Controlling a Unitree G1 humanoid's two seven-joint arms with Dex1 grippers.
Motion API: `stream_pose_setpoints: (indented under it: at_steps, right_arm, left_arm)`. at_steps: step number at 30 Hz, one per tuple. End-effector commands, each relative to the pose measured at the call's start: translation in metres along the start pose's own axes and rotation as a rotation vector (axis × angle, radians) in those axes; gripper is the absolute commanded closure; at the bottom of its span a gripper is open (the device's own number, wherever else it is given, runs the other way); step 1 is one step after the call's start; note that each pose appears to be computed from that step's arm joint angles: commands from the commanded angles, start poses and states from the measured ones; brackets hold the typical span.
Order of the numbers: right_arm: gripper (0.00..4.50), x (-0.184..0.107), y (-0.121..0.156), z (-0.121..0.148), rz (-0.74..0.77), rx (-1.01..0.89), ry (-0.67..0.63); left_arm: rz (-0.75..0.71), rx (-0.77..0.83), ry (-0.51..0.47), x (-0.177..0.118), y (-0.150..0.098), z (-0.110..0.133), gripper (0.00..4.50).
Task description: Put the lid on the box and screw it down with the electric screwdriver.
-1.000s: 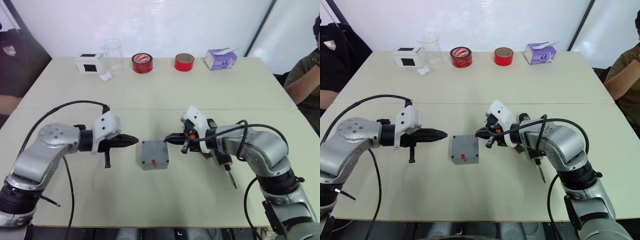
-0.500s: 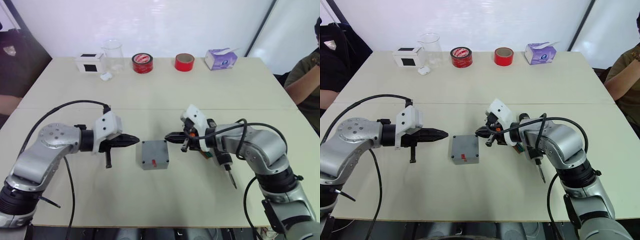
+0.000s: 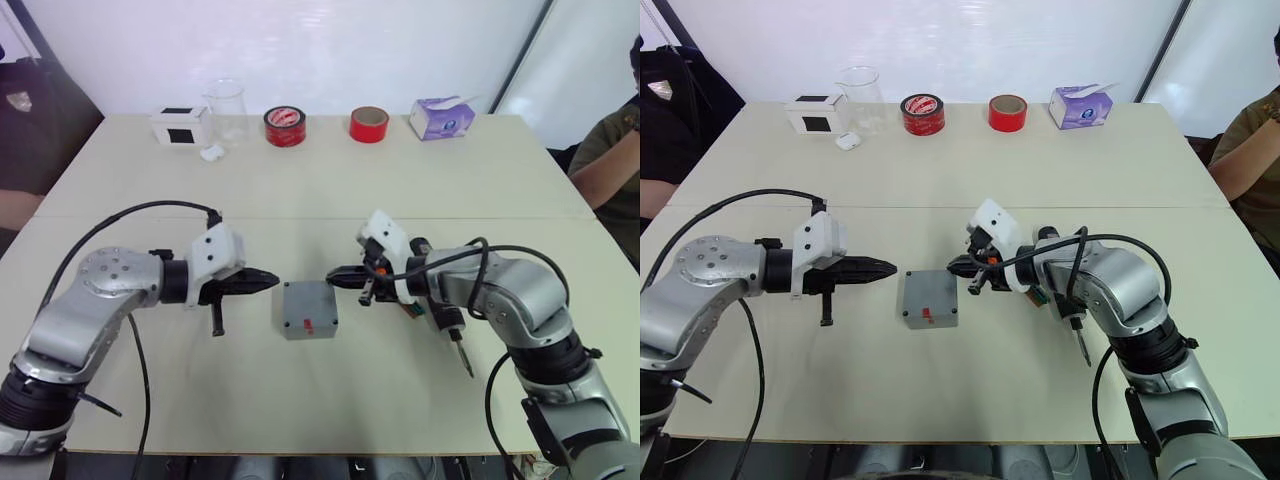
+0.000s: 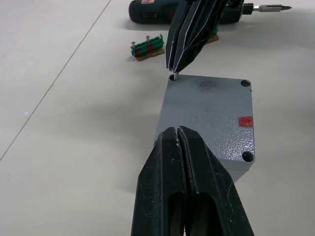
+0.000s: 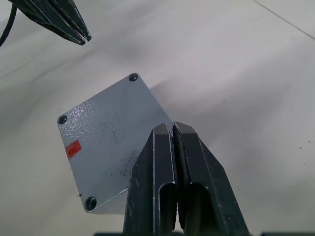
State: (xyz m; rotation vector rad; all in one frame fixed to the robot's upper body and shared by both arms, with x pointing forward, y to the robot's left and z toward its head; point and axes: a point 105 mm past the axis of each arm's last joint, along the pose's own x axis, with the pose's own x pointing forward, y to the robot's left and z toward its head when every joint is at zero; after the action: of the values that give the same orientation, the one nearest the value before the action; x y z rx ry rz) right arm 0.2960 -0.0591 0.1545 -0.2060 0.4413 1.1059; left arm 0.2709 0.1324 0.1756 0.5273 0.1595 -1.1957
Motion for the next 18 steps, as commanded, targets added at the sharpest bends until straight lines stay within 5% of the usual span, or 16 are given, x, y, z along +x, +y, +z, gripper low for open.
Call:
stream_pose_setpoints:
  at_steps: [1,18]
  right_arm:
    - [4.45,0.0,-0.002,0.006,-0.006,-0.019,-0.028]
    - [4.21,0.01,-0.004,-0.02,0.021,-0.001,0.032]
  left_arm:
    - [-0.001,0.031,-0.011,0.001,-0.001,0.006,4.5]
    - [0.014,0.032,-0.011,0.001,-0.002,0.005,4.5]
